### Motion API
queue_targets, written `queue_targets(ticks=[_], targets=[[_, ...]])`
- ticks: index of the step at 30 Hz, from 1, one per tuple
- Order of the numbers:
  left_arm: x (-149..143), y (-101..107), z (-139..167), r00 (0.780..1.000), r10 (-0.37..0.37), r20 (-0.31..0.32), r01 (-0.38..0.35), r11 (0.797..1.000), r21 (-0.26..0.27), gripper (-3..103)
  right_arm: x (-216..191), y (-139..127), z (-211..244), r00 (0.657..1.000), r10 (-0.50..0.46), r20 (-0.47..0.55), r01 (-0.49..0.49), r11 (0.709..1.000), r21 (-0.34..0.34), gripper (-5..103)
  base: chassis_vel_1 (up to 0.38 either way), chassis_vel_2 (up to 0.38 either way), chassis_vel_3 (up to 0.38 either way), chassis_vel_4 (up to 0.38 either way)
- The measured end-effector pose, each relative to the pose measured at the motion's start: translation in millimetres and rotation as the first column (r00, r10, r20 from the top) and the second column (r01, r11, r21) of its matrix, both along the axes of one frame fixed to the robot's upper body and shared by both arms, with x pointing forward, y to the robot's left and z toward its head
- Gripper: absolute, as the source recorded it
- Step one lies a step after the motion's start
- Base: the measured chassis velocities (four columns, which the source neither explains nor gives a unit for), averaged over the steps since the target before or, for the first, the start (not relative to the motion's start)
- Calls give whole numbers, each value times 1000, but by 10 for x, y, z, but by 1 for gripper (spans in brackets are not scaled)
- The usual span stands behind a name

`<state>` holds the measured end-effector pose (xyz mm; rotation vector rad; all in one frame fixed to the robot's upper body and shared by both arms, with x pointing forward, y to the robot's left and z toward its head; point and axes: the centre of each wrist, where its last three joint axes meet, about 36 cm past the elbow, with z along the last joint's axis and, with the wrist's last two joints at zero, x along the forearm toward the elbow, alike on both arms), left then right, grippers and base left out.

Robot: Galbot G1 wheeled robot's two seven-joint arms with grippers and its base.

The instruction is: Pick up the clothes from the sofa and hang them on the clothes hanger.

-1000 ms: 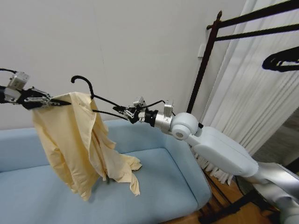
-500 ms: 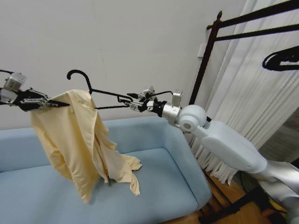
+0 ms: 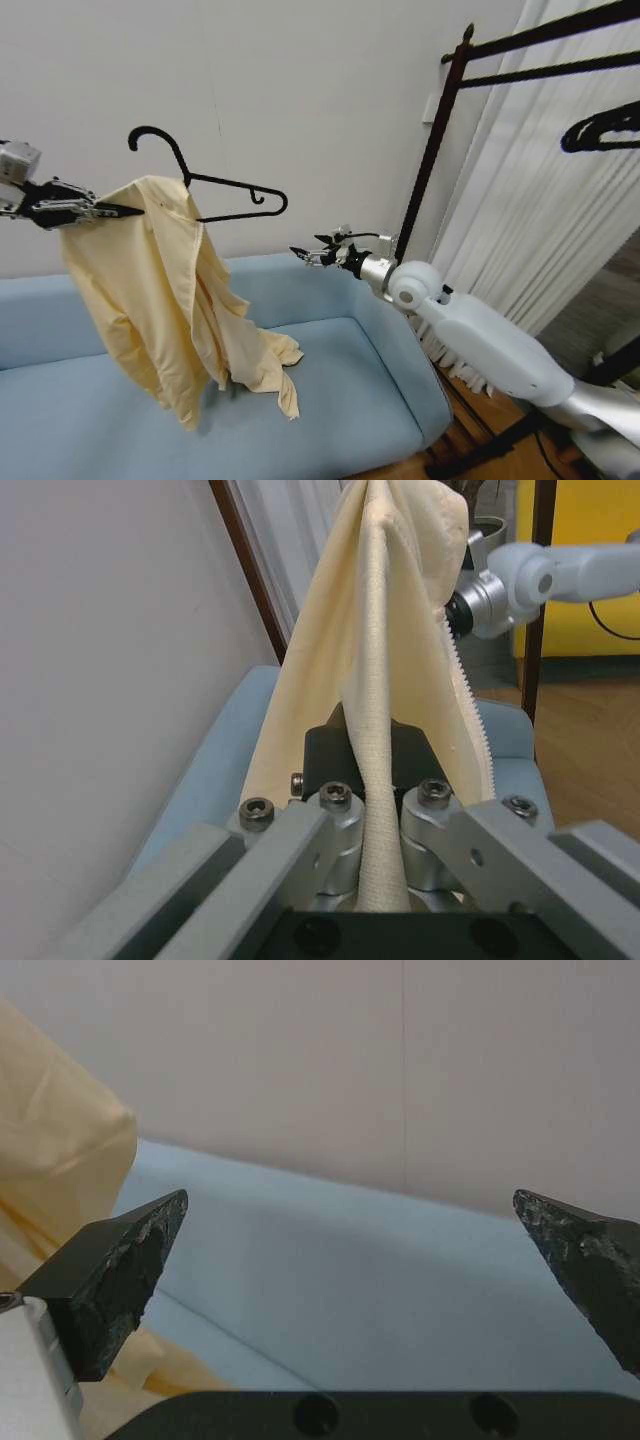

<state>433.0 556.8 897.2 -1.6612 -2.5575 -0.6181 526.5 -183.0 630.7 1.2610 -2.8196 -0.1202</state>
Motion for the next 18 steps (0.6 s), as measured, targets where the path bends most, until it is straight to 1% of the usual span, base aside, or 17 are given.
queue_targets(ticks=[1,2,5,6,10,11,14,15,16,17,18], targets=[[-8,1,21,1000,-2,5,2,1000,-4,2,-62,83,-125,999,9,-34,-9,1000,4,100,0,0,0,0],[-8,1,21,1000,-2,5,2,1000,-4,2,-62,83,-125,999,9,-34,-9,1000,4,100,0,0,0,0],[-28,-10,60,1000,-10,16,11,1000,-19,2,-301,320,-545,989,39,-144,-38,999,10,100,0,0,0,0],[-28,-10,60,1000,-10,16,11,1000,-19,2,-301,320,-545,989,39,-144,-38,999,10,100,0,0,0,0],[-41,-38,82,1000,-17,26,18,999,-35,2,-525,576,-934,968,68,-242,-63,998,29,100,0,0,0,0],[-41,-38,82,1000,-17,26,18,999,-35,2,-525,576,-934,968,68,-242,-63,998,29,100,0,0,0,0],[-52,-61,103,999,-23,28,25,999,-39,2,-571,683,-1015,960,76,-270,-63,996,57,100,0,0,0,0],[-57,-72,119,999,-26,29,27,999,-41,2,-576,726,-1034,957,79,-281,-62,996,70,100,0,0,0,0],[-66,-87,151,999,-29,30,30,999,-44,2,-573,804,-1045,952,88,-293,-61,993,99,100,0,0,0,0],[-66,-87,151,999,-29,30,30,999,-44,2,-573,804,-1045,952,88,-293,-61,993,99,100,0,0,0,0],[-69,-93,163,999,-29,31,31,998,-46,2,-571,844,-1042,950,95,-298,-63,992,113,100,0,0,0,0]])
